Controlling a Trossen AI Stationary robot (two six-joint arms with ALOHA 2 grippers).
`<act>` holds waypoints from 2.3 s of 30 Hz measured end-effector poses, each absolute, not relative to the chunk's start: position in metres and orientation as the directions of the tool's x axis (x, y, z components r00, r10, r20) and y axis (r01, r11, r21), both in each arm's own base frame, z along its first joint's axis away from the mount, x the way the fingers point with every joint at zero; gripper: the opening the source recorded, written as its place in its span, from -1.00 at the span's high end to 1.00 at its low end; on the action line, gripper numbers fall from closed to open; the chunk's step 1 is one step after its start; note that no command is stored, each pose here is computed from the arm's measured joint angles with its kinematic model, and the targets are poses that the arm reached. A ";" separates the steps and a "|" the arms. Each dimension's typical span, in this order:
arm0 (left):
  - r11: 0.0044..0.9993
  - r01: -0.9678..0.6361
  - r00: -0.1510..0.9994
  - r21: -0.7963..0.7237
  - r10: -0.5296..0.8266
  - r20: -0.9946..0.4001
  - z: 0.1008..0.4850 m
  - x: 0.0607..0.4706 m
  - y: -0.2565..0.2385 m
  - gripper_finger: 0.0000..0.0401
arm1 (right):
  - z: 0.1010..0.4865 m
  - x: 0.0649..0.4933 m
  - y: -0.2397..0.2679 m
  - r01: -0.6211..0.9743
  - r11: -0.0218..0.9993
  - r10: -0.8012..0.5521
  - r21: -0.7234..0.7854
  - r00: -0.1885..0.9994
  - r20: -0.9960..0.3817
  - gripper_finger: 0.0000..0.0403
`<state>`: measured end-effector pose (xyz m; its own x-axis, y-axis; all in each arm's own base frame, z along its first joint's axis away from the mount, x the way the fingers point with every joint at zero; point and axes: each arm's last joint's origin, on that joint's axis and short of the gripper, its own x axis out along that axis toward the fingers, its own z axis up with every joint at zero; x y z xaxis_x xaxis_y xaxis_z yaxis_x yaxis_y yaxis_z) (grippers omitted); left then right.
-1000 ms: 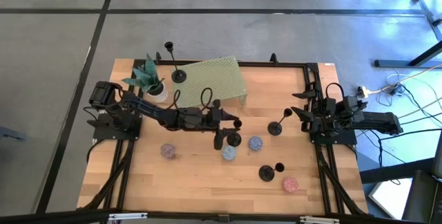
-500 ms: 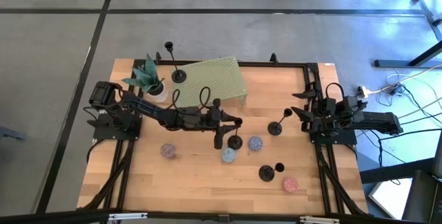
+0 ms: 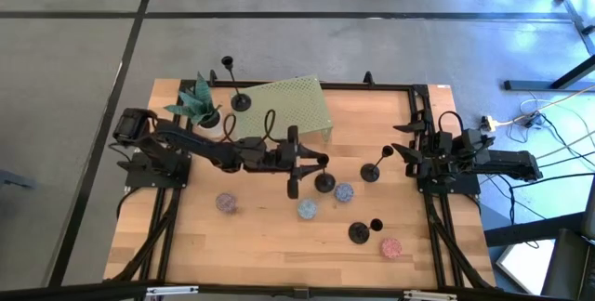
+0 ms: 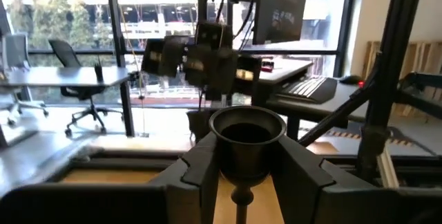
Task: Pick & Place candle stick holders
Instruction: Put the black candle holder on the shelf
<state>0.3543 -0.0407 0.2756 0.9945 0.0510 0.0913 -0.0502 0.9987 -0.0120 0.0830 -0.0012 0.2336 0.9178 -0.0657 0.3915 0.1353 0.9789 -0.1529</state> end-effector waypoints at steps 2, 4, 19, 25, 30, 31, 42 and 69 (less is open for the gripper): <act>0.999 -0.047 0.995 0.011 0.046 0.084 0.287 0.355 -0.041 0.47 | 0.234 0.083 -0.001 0.136 0.979 -0.066 -0.155 0.918 0.391 -0.15; 0.999 -0.048 0.997 0.024 0.046 0.063 0.299 0.355 -0.041 0.47 | 0.234 0.083 -0.001 0.136 0.979 -0.066 -0.154 0.918 0.391 -0.15; 0.941 -0.291 0.936 0.174 0.242 0.256 0.416 0.268 -0.023 0.47 | 0.233 0.083 -0.001 0.133 0.979 -0.065 -0.154 0.922 0.382 -0.15; 0.876 -0.448 0.887 0.177 0.411 0.213 0.427 0.239 -0.005 0.47 | 0.233 0.083 -0.001 0.133 0.979 -0.065 -0.154 0.922 0.382 -0.15; 0.834 -0.516 0.855 0.195 0.492 0.162 0.421 0.241 0.011 0.47 | 0.233 0.083 -0.001 0.133 0.979 -0.065 -0.154 0.922 0.382 -0.15; 0.827 -0.527 0.849 0.194 0.506 0.152 0.420 0.242 0.015 0.47 | 0.233 0.083 -0.001 0.133 0.979 -0.065 -0.153 0.922 0.383 -0.15; 0.823 -0.554 0.833 0.127 0.546 0.090 0.410 0.243 0.054 0.47 | 0.233 0.083 -0.001 0.133 0.979 -0.065 -0.153 0.922 0.382 -0.15; 0.821 -0.565 0.825 0.080 0.560 0.084 0.431 0.180 0.047 0.47 | 0.231 0.084 -0.001 0.100 0.991 -0.063 -0.084 0.931 0.359 -0.15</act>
<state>0.1796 0.0471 0.4308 0.8245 0.5595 0.0841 -0.5653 0.8210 0.0804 0.0843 -0.0011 0.2305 0.9310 -0.0634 0.3594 0.0999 0.9915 -0.0839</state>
